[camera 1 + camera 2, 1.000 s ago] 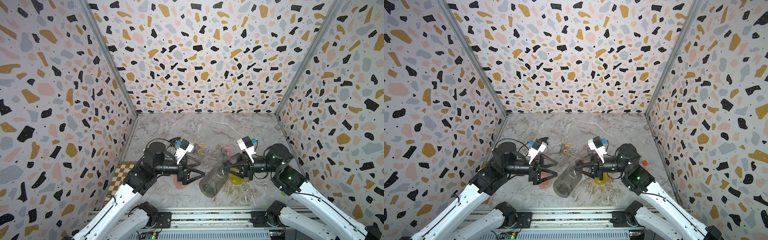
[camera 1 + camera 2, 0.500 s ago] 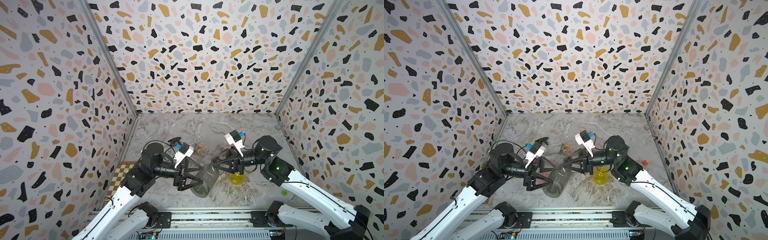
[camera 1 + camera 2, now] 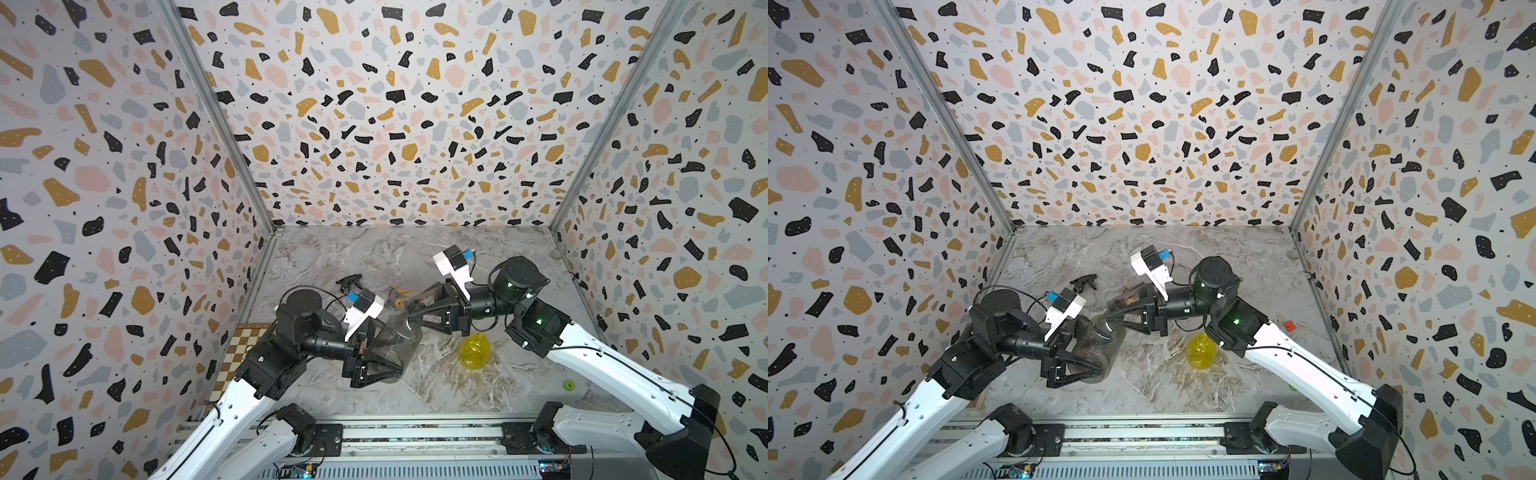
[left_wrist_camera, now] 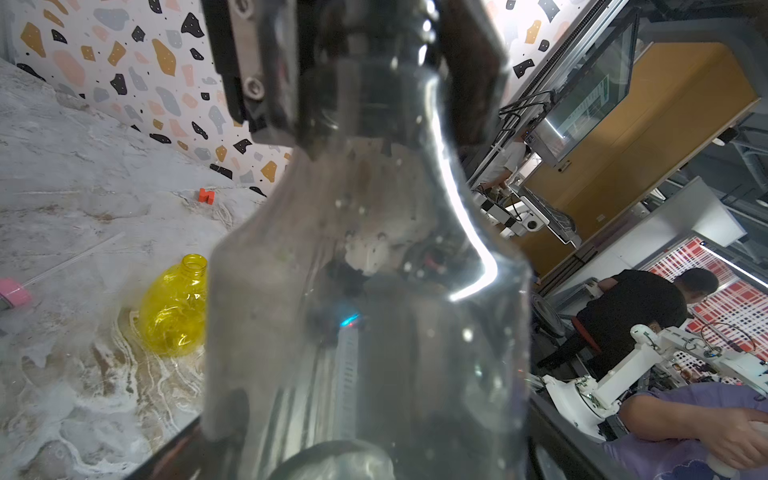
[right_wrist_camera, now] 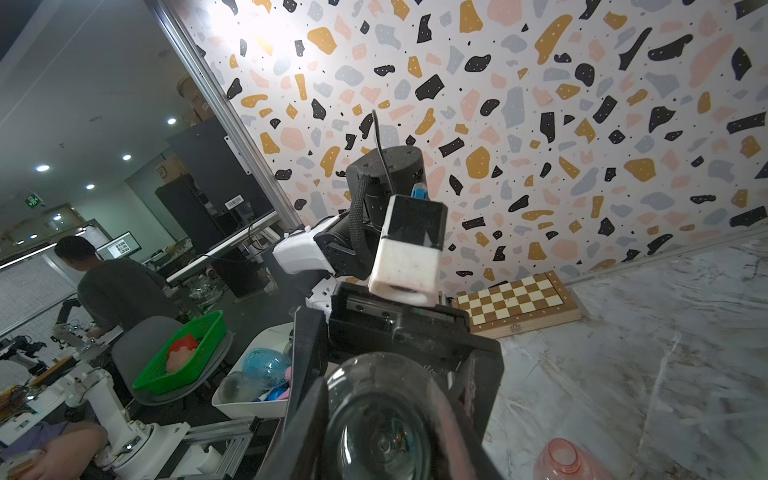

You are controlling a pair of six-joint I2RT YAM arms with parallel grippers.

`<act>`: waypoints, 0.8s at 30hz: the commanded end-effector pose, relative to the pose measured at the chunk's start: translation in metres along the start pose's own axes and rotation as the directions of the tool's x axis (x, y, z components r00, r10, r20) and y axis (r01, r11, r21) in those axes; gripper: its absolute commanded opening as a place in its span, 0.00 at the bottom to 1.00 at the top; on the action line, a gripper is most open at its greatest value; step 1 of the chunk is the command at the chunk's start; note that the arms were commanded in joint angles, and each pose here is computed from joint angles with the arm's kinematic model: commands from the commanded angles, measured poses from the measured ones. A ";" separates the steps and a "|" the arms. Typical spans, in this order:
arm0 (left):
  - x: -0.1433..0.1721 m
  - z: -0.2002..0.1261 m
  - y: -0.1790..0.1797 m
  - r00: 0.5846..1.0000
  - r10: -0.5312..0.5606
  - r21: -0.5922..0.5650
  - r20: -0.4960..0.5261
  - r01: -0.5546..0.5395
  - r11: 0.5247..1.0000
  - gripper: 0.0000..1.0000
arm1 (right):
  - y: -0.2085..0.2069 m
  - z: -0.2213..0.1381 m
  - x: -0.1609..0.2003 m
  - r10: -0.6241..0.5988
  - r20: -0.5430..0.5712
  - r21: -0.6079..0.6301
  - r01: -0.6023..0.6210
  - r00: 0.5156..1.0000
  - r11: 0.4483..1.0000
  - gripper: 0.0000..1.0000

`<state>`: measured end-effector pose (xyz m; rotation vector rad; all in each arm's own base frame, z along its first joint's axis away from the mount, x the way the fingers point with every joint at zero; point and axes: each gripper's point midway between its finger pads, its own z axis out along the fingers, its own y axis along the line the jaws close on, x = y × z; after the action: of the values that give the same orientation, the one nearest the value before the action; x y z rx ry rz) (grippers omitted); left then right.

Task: Attach spray nozzles to spray bottles
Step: Pick up the spray bottle from the center of the board.

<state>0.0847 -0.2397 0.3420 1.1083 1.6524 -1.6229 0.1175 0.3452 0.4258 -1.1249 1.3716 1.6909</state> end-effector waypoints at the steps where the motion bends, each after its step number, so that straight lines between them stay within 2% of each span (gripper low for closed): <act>1: -0.005 -0.002 -0.010 0.998 0.059 0.013 0.011 -0.059 0.998 0.99 | 0.018 -0.001 -0.026 -0.096 0.067 -0.011 0.097 0.993 0.995 0.00; 10: -0.007 -0.003 -0.010 0.998 0.067 0.003 0.018 -0.067 0.998 1.00 | 0.019 -0.005 -0.030 -0.104 0.102 0.005 0.104 0.989 0.995 0.00; 22: -0.008 -0.003 -0.013 0.997 0.075 0.012 0.018 -0.075 0.997 0.75 | 0.019 -0.006 -0.030 -0.100 0.110 0.013 0.099 0.989 0.995 0.00; 23: -0.008 -0.003 -0.013 0.997 0.076 0.011 0.018 -0.077 0.997 0.72 | 0.019 -0.006 -0.031 -0.103 0.112 0.016 0.102 0.988 0.995 0.02; 24: -0.009 -0.003 -0.013 0.997 0.079 0.009 0.019 -0.079 0.997 0.70 | 0.019 -0.006 -0.032 -0.103 0.114 0.019 0.102 0.988 0.995 0.10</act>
<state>0.0844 -0.2385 0.3432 1.1105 1.6354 -1.5964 0.1185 0.3456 0.4380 -1.0840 1.3279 1.6732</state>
